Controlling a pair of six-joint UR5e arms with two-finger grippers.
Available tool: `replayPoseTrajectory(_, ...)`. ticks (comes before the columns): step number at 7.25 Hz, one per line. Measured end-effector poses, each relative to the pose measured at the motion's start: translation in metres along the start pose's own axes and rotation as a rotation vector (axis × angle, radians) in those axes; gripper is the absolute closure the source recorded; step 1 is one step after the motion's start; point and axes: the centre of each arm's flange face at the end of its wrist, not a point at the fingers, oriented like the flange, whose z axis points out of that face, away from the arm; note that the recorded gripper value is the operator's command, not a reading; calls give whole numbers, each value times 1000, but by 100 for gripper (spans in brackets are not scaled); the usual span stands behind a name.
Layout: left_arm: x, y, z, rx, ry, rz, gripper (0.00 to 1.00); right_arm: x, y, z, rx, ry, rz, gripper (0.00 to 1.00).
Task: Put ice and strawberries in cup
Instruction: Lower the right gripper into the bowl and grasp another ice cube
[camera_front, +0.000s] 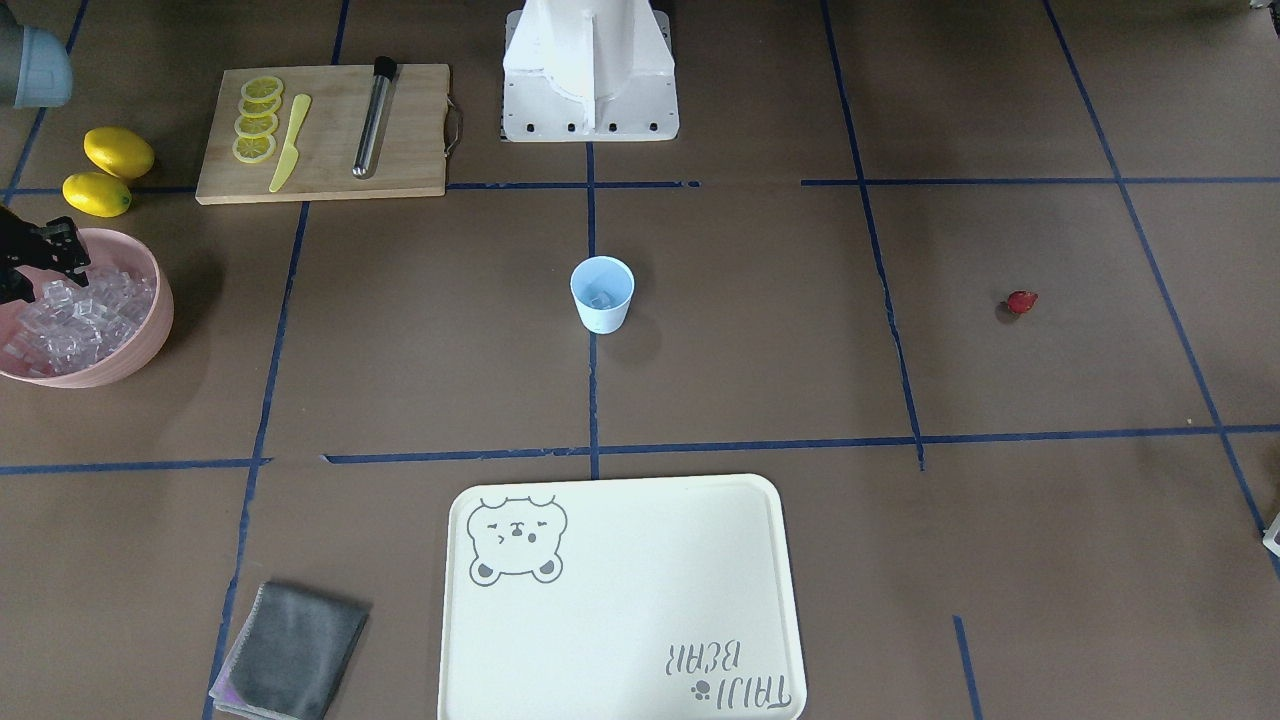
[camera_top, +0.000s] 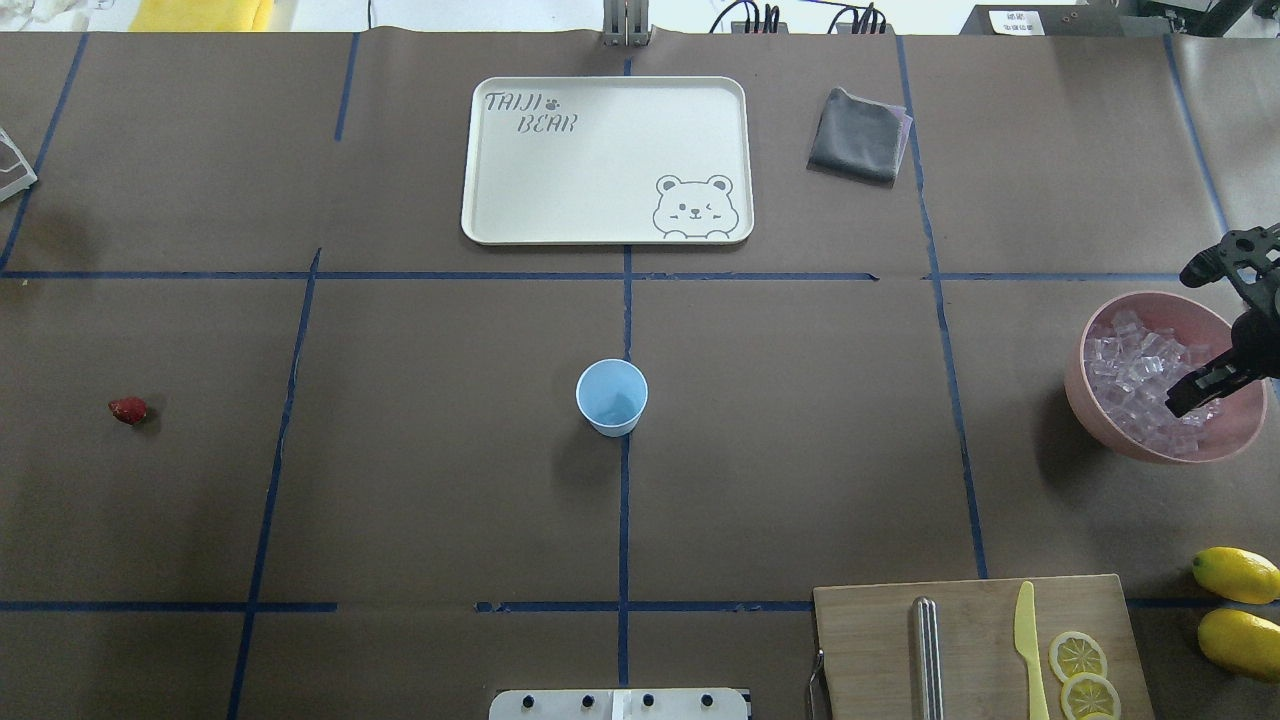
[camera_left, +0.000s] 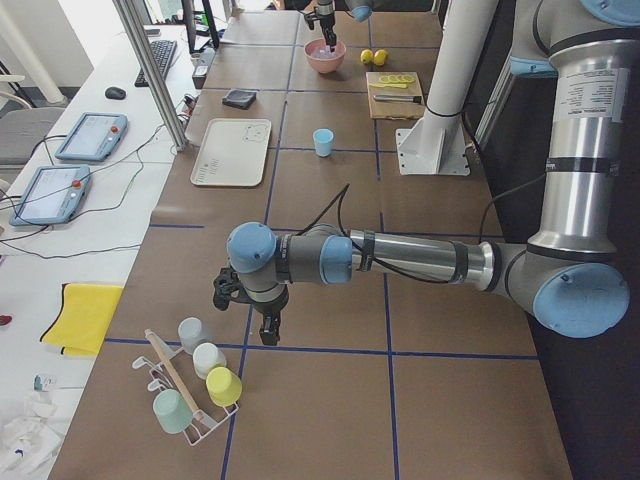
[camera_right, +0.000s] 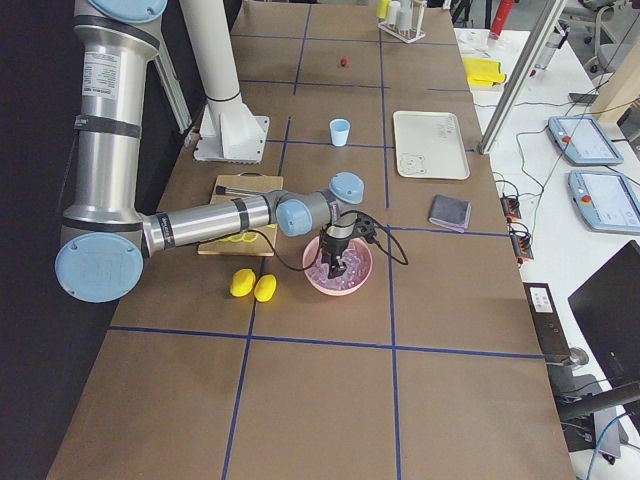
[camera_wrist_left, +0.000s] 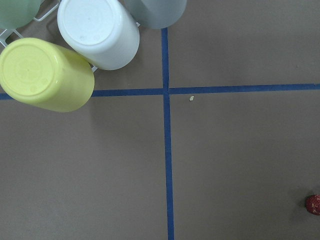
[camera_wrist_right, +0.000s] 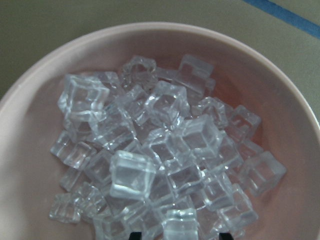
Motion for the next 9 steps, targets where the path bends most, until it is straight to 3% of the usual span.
replayPoseTrajectory(3, 0, 0, 0, -1, 0, -1, 0, -1, -1, 0, 0, 0, -2, 51)
replayPoseTrajectory(7, 0, 0, 0, 0, 0, 0, 0, -2, -3, -1, 3, 1, -4, 97)
replayPoseTrajectory(9, 1, 0, -1, 1, 1, 1, 0, -2, -3, -2, 5, -1, -8, 100)
